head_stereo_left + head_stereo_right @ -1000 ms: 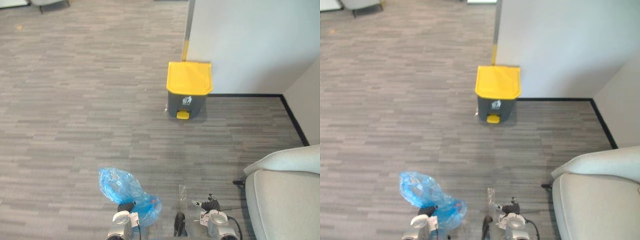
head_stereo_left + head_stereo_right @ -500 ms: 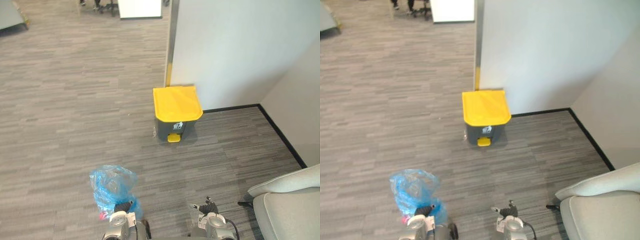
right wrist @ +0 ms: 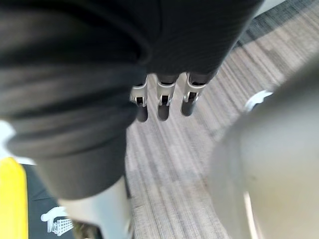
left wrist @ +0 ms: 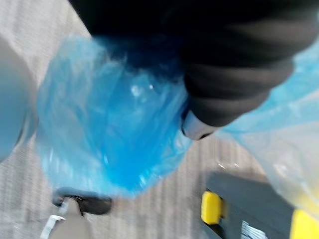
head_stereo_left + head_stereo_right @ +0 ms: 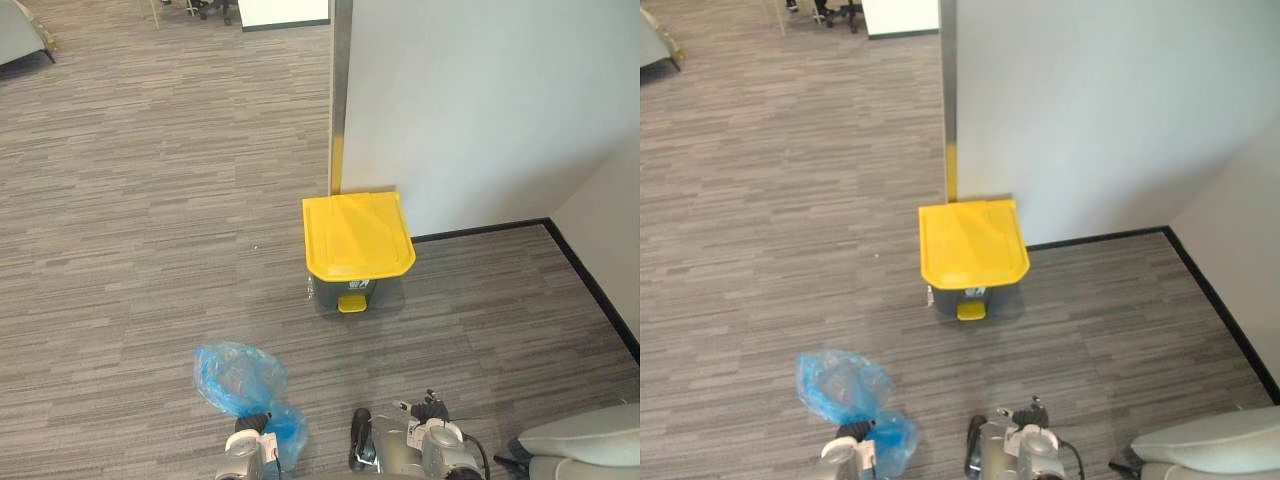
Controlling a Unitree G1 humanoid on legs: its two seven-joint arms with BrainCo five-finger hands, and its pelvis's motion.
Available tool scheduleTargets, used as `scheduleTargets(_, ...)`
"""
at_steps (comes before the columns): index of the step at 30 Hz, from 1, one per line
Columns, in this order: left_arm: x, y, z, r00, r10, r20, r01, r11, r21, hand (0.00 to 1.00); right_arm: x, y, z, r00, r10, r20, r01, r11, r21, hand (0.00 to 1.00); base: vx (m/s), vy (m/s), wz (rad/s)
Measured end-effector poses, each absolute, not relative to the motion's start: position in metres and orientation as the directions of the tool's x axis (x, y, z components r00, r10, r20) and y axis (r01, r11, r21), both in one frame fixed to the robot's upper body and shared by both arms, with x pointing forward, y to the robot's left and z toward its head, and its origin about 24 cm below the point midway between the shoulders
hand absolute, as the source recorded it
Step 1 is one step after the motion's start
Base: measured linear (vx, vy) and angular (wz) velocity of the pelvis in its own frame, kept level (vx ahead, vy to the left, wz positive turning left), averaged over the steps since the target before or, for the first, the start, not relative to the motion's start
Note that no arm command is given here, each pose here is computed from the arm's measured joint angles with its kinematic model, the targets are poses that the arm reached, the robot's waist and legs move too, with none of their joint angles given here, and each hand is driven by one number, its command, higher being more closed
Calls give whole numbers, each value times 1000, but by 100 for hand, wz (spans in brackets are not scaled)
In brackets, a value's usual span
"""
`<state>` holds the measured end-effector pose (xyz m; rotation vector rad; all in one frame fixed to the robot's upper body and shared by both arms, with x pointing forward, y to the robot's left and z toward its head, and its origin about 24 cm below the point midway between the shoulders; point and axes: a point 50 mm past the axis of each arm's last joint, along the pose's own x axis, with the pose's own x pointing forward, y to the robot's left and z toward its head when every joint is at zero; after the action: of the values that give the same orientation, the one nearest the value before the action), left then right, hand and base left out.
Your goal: Gather rubbish on tea table into small bin, then transfer packed bag to large trash can.
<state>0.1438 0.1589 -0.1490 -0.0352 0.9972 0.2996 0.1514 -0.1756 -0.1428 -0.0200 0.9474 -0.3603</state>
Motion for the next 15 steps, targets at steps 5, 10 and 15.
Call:
scheduleTargets(5,147,161,-145,528,243,-814,-276,955,105,100,149,-171,-145,517,-295,-804,282,945,-165,0,305,62,-46)
scheduleTargets(10,144,162,-147,514,248,-821,-281,953,113,100,139,-165,-149,489,-282,-825,279,947,-158,0,257,200,-40)
scheduleTargets(15,140,162,-149,501,245,-830,-268,956,120,100,136,-163,-150,484,-278,-830,282,947,-153,0,111,155,-29)
